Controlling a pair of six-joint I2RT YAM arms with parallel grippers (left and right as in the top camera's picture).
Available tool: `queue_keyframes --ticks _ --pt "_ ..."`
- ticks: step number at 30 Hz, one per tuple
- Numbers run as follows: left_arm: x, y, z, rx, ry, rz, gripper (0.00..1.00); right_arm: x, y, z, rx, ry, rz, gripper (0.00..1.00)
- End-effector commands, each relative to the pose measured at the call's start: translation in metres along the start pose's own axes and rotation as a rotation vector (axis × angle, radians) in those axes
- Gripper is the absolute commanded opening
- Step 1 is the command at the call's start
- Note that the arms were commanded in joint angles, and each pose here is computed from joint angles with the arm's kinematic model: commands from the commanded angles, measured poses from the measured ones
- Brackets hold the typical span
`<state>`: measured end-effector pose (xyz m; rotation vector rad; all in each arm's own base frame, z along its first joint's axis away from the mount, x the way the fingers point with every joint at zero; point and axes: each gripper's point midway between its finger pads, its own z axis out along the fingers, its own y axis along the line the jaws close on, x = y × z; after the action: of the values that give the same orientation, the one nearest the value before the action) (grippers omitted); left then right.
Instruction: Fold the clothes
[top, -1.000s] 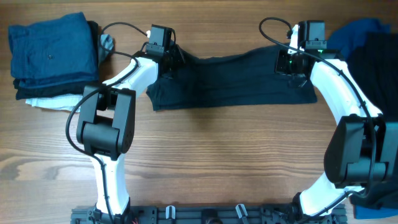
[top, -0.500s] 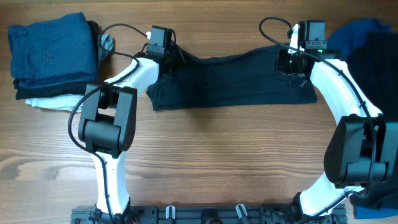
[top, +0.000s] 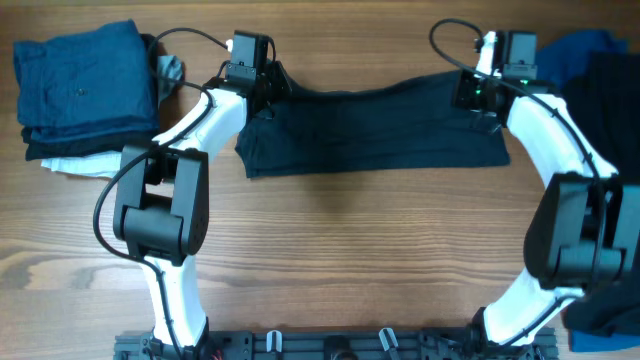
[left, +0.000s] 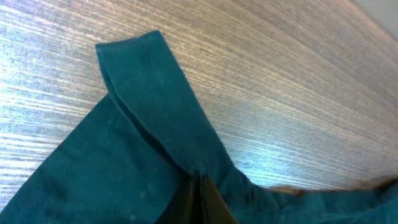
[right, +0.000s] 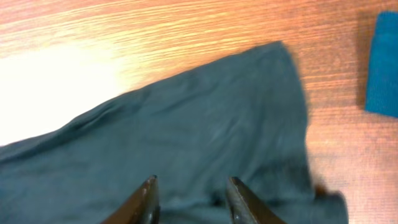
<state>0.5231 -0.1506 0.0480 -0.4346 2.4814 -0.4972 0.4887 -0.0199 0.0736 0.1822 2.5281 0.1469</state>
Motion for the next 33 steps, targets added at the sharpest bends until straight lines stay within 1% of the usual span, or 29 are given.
queue_keyframes --ticks 1,4,7,9,11,15,18,23,31,32,33 --pt "-0.009 -0.002 -0.009 -0.002 -0.024 -0.004 0.04 -0.011 -0.011 0.022 -0.025 -0.062 -0.073 0.45" --pt "-0.009 -0.002 -0.009 -0.001 -0.025 -0.004 0.04 -0.047 -0.017 0.025 0.016 -0.215 -0.09 0.51" --pt "-0.009 -0.002 -0.009 -0.001 -0.025 -0.004 0.04 -0.064 -0.017 0.028 0.009 -0.281 -0.047 0.53" --pt "-0.009 -0.002 -0.009 -0.001 -0.025 -0.004 0.04 -0.067 -0.025 0.041 0.041 -0.296 -0.001 0.55" --pt "-0.009 -0.002 -0.009 -0.001 -0.025 -0.003 0.04 -0.065 -0.033 0.059 0.07 -0.289 0.013 0.57" --pt "-0.007 0.0 -0.009 -0.01 -0.014 0.006 0.04 -0.062 -0.037 0.09 0.073 -0.251 0.027 0.58" --pt "-0.002 0.003 -0.009 -0.022 0.003 0.004 0.04 -0.058 -0.042 0.103 0.081 -0.259 0.071 0.59" --pt "-0.002 0.003 -0.009 -0.022 0.003 0.004 0.05 -0.047 -0.051 0.106 0.136 -0.219 0.074 0.57" --pt "-0.002 0.003 -0.009 -0.022 0.003 0.004 0.05 -0.034 -0.052 0.108 0.146 -0.167 0.051 0.58" --pt "-0.003 0.003 -0.009 -0.022 0.003 0.004 0.05 -0.034 -0.052 0.108 0.145 -0.168 0.051 0.57" --pt "-0.003 0.003 -0.009 -0.022 0.002 0.004 0.05 -0.035 -0.052 0.108 0.144 -0.171 0.051 0.51"
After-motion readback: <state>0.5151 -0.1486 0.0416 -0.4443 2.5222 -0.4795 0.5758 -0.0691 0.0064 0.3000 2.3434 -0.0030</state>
